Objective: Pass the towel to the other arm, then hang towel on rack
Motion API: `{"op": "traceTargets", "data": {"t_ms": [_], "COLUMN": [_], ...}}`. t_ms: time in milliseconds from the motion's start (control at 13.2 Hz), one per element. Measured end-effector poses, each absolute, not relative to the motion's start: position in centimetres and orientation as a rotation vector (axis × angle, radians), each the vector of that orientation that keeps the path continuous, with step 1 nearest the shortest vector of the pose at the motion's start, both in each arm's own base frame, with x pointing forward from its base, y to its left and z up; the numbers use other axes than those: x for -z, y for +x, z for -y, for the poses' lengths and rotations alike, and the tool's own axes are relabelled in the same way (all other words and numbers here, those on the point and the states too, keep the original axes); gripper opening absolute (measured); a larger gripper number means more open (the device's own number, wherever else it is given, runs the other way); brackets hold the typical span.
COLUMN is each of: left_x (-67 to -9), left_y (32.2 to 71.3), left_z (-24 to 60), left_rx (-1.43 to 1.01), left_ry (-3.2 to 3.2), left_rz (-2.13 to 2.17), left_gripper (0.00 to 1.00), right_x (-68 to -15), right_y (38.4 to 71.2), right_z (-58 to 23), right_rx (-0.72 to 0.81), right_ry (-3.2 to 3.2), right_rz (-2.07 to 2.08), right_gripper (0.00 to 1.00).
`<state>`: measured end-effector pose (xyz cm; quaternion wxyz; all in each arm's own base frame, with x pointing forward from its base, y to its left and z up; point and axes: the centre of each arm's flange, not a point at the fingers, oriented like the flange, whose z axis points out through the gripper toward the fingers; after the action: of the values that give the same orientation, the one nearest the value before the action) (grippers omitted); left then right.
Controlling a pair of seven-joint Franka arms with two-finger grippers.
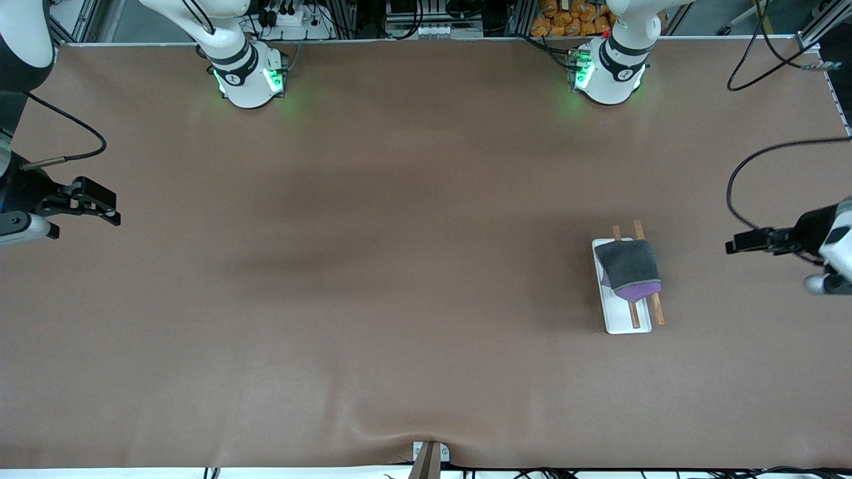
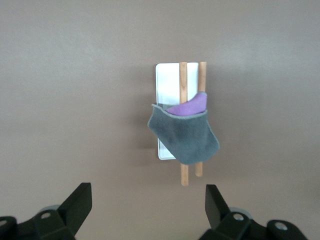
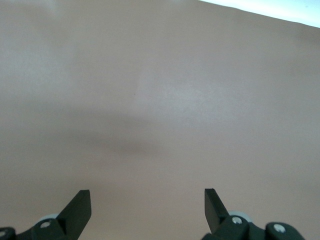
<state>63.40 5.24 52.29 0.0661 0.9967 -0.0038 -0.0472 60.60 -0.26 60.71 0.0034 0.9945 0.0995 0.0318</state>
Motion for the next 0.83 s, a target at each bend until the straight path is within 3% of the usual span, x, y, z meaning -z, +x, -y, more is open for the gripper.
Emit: {"op": "traceTargets", "data": {"t_ms": [303,833], "left_x": [-58.1,-61.7], "left_y": [60.8,58.4], "left_z": [-3.3,1.1], "left_rx": [0.069,0.051], "left_ry": [3.056,3.097], "left_rz": [0.063,0.16], "left_gripper": [1.0,1.0], "right_x": [-62.4,-62.5], "right_y": [59.9,58.6], "right_z": [-0.1,-0.7], "right_rx": [-0.086,-0.045], "right_ry": [3.128,3.131], "right_rz": [-0.219,-0.164], "right_gripper": [1.0,1.0]}}
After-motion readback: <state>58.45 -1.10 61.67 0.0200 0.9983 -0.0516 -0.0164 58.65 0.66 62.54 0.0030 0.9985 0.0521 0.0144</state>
